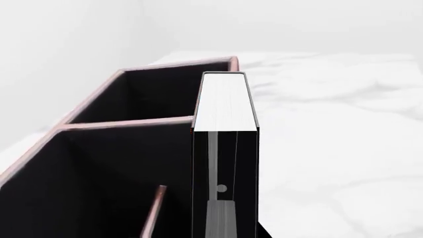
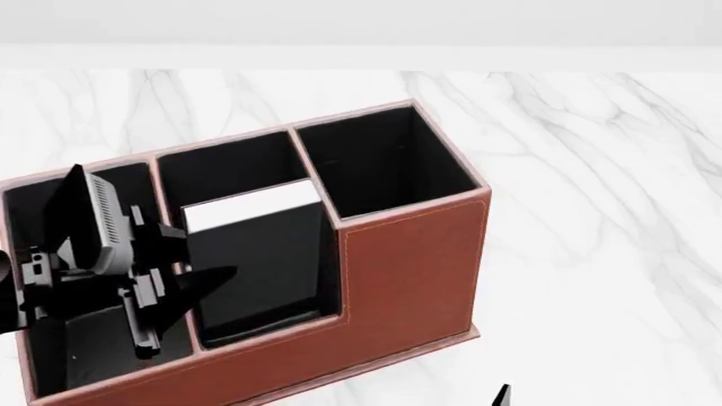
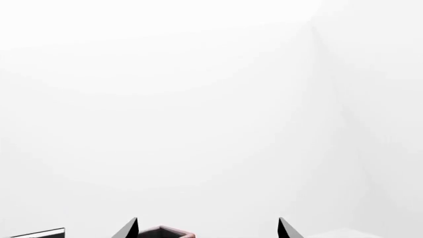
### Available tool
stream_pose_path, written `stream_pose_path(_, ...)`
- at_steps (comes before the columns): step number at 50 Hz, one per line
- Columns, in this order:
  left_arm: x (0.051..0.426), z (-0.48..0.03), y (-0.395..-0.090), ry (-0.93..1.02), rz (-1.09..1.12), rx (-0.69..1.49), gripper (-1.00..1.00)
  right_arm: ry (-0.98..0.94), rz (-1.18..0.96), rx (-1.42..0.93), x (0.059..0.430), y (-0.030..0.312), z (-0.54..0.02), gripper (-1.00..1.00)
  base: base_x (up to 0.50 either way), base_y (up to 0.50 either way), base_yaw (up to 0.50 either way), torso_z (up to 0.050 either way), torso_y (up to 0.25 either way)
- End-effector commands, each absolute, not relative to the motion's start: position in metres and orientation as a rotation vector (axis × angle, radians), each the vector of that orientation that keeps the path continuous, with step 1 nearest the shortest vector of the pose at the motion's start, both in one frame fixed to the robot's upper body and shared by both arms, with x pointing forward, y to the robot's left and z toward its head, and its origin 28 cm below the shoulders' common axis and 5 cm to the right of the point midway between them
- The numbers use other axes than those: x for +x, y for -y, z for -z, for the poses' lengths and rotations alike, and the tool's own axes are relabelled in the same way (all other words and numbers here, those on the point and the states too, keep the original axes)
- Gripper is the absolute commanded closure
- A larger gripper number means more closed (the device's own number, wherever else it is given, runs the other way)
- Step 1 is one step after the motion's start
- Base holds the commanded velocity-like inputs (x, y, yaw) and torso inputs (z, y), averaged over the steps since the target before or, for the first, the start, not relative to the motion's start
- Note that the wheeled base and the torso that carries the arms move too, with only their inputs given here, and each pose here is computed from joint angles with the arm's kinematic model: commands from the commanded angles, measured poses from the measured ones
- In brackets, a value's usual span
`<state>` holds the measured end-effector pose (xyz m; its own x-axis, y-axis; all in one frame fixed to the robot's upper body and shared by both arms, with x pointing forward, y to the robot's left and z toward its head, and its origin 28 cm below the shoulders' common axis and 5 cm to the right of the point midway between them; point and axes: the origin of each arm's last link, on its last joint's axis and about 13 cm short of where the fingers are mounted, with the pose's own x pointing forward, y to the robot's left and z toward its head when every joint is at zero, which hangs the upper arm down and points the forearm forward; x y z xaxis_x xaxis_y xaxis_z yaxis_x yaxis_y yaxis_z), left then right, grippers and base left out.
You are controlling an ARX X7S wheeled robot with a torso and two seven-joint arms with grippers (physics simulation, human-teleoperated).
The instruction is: Pick up the book and place it in the back compartment of the caddy.
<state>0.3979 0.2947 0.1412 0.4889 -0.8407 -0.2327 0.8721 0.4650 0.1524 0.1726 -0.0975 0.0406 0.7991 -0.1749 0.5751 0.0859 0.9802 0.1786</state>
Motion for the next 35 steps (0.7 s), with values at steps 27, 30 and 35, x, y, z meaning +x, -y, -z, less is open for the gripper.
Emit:
stream_pose_path(27, 0.411, -0.137, -0.288, -0.097, 0.990, 0.265, 1.00, 0.627, 0.140, 0.148, 0.173, 0.098, -0.040, -1.00, 0.00, 0.00, 0.00, 0.000, 0.002)
stream_pose_path(30, 0.411, -0.135, -0.288, -0.100, 0.989, 0.264, 1.00, 0.625, 0.139, 0.150, 0.173, 0.098, -0.040, -1.00, 0.00, 0.00, 0.00, 0.000, 0.000)
stream_pose_path(35, 0.411, -0.135, -0.288, -0.095, 0.983, 0.262, 1.00, 0.624, 0.136, 0.148, 0.174, 0.097, -0.039, -1.00, 0.00, 0.00, 0.00, 0.000, 0.002)
